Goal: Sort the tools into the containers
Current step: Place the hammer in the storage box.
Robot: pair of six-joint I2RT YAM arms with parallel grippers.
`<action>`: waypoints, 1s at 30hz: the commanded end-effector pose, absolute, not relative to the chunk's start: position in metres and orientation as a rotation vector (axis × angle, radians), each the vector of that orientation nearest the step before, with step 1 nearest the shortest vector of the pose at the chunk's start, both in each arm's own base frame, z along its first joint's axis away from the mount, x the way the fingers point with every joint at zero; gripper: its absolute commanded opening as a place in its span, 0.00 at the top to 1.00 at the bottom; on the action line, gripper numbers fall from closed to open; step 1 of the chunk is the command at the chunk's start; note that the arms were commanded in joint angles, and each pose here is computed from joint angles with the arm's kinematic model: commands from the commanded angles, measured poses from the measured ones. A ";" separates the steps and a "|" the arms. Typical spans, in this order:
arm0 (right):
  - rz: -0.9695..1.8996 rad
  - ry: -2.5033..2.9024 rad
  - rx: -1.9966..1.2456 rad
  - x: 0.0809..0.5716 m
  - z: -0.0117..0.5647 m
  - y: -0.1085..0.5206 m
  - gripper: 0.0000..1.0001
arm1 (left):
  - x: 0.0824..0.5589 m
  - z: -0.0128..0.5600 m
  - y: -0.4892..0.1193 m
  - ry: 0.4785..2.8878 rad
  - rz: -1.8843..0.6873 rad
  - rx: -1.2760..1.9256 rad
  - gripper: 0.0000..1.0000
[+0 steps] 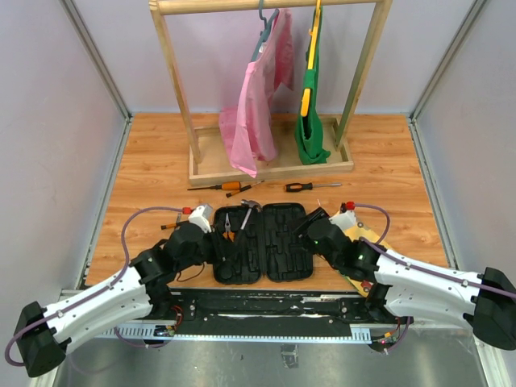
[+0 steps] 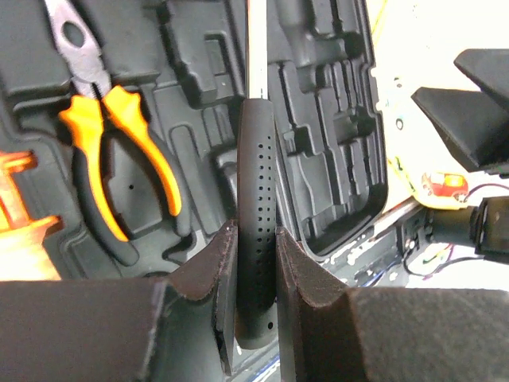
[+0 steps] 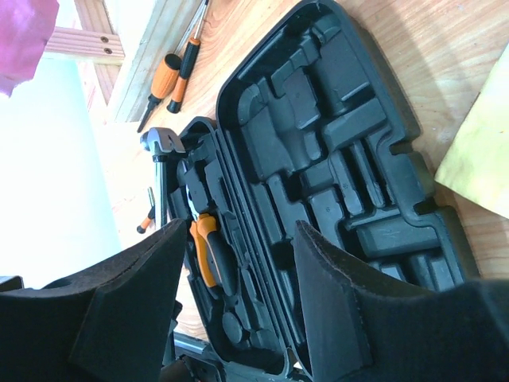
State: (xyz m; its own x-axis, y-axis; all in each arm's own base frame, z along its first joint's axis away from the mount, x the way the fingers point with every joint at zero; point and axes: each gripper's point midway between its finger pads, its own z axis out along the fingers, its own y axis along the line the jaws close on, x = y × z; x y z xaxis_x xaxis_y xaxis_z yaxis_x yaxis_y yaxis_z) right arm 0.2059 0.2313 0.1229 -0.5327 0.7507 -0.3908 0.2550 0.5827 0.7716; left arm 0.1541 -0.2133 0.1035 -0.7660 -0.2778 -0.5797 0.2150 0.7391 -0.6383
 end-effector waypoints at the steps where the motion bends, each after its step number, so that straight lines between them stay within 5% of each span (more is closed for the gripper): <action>1: 0.787 2.069 0.788 0.204 0.113 0.219 0.42 | 0.167 0.120 -0.207 2.156 -0.998 -0.288 1.00; 30: 0.757 2.064 0.821 0.203 0.103 0.209 0.41 | 0.163 0.084 -0.212 2.287 -0.949 -0.416 0.99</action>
